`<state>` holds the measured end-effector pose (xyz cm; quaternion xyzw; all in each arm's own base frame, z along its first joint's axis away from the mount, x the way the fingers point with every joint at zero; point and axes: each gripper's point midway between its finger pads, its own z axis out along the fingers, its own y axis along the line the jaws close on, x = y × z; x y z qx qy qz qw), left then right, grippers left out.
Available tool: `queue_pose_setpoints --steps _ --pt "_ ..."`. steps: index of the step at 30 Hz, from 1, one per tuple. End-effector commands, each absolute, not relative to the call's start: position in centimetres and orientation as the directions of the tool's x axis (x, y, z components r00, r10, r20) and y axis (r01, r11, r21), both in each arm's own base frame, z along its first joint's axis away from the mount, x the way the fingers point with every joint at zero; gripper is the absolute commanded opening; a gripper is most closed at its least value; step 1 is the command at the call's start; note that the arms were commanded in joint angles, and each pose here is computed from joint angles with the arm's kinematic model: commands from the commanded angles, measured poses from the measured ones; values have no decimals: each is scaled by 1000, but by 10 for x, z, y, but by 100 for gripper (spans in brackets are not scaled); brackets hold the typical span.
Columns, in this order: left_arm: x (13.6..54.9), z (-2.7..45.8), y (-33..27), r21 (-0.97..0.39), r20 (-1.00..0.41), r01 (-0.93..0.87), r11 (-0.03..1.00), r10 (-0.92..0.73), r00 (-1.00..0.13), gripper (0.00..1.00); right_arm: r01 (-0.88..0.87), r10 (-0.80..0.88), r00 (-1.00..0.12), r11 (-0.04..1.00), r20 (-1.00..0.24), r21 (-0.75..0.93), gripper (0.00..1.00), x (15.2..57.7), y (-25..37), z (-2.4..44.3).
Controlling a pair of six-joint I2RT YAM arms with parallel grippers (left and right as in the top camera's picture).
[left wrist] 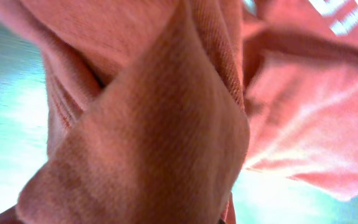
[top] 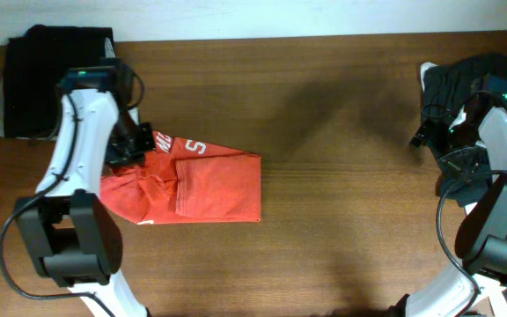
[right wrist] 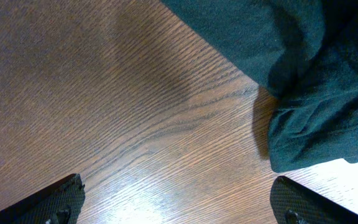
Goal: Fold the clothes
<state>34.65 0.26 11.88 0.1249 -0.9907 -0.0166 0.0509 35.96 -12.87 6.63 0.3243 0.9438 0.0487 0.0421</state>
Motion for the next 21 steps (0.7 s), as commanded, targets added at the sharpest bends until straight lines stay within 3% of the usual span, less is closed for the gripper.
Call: queue_pose_setpoints --steps 1,9,18,20,21 --pt "348 121 -44 -1 93 -164 986 -163 -982 1 609 619 -781 783 -76 128 99 363 -131 77" --pt "340 122 -124 -114 79 1 993 10 -997 1 609 619 -781 783 -75 128 99 363 -131 77" --pt "346 98 -166 -127 60 72 989 80 -995 2 609 619 -781 783 -76 128 99 363 -131 77" --pt "342 84 -173 -115 98 90 989 102 -990 18 609 619 -781 783 -75 128 99 363 -131 77" --pt "339 79 -177 -113 111 99 989 111 -988 18 609 619 -781 783 -76 128 99 363 -131 77"
